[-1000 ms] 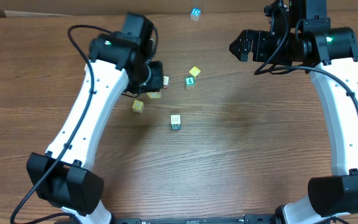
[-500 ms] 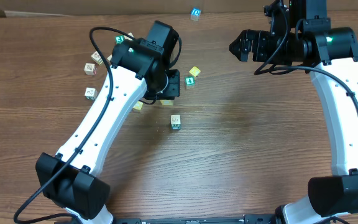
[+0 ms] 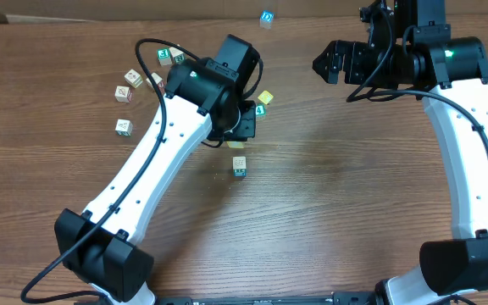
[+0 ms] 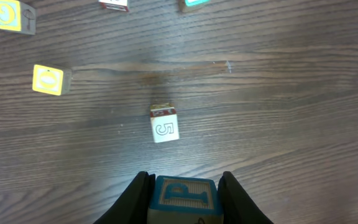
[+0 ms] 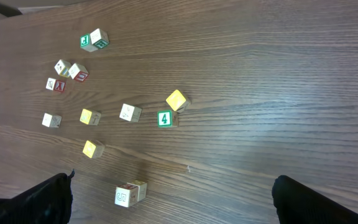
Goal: Form a tower
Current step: 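Carry the blue-lettered block toward the two-block stack at center, then align the held blue block directly above the red block with the left gripper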
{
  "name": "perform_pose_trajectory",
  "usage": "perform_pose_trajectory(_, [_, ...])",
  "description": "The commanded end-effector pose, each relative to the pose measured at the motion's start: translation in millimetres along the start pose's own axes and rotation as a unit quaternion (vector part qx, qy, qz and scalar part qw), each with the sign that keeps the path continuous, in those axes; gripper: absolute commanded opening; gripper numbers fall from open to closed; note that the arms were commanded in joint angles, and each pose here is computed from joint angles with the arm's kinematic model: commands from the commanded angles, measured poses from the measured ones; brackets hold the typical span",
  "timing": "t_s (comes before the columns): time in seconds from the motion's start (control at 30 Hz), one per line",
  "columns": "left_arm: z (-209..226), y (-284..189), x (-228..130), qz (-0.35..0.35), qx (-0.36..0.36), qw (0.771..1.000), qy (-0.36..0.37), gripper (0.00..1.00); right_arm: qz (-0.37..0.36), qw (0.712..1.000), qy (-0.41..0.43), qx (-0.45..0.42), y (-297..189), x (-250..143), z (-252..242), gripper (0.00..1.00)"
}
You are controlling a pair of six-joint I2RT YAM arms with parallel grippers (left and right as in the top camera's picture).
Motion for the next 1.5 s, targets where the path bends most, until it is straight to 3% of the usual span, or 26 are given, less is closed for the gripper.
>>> perform_pose_trajectory(0.0, [-3, -5, -5, -0.009, 0.001, 1.0, -0.005, 0.14, -0.011, 1.0, -0.007, -0.002, -6, 3, 4, 1.0])
perform_pose_trajectory(0.53, [-15, 3, -18, 0.0, 0.01, 1.0, -0.004, 0.13, -0.011, 1.0, -0.007, -0.002, -6, 3, 4, 1.0])
perform_pose_trajectory(0.9, [-1, 25, -23, -0.035, 0.087, 0.995, -0.022, 0.14, -0.011, 1.0, -0.007, -0.002, -6, 3, 4, 1.0])
perform_pose_trajectory(1.47, [6, 79, -29, -0.042, 0.075, 0.995, -0.043, 0.15, -0.011, 1.0, -0.007, -0.002, -6, 3, 4, 1.0])
Point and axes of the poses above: each gripper's point midway between its finger pads, its own y axis out along the fingers, its own z axis along the line the jaws close on, x = y × z, the point moved 9 cm from there along -y, back along the fingers, and after that the axes turned 15 degrees about -y, right-handed, at the moved point
